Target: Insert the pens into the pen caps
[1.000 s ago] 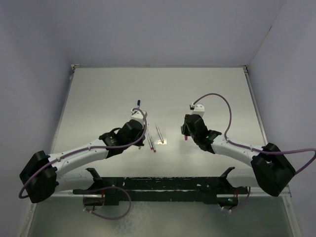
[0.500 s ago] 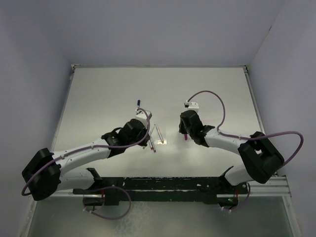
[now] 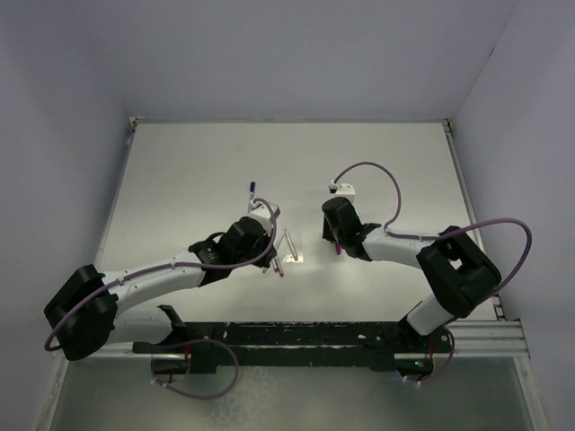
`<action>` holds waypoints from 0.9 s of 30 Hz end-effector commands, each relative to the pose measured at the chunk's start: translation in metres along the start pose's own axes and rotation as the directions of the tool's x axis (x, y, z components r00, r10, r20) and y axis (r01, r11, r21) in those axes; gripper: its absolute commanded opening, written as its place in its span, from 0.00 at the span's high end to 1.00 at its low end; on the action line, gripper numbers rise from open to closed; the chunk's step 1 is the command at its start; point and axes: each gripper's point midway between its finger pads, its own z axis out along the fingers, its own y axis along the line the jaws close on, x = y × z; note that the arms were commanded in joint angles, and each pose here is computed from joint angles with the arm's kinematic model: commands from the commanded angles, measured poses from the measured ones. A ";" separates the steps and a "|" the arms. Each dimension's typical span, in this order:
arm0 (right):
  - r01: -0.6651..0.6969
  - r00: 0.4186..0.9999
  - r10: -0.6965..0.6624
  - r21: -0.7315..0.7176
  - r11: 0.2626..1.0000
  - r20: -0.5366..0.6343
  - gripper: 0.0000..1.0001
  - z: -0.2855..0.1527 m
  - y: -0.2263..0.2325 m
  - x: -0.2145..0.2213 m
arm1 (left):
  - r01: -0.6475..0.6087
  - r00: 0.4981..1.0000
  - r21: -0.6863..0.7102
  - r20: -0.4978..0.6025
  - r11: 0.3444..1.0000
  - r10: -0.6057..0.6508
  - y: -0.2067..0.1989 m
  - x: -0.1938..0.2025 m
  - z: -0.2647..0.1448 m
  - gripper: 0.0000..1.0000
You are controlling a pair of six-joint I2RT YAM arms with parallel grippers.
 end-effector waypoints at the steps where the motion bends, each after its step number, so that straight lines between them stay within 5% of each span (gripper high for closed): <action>1: -0.006 0.996 0.005 0.011 1.000 0.088 0.76 0.003 0.006 -0.032 | -0.012 1.000 0.040 0.027 0.999 0.011 -0.009 -0.007 0.004 1.00; 27: -0.051 0.999 0.050 0.061 0.997 0.013 0.77 0.009 -0.013 0.000 | -0.001 1.000 0.038 0.023 0.999 0.000 -0.006 -0.002 0.003 1.00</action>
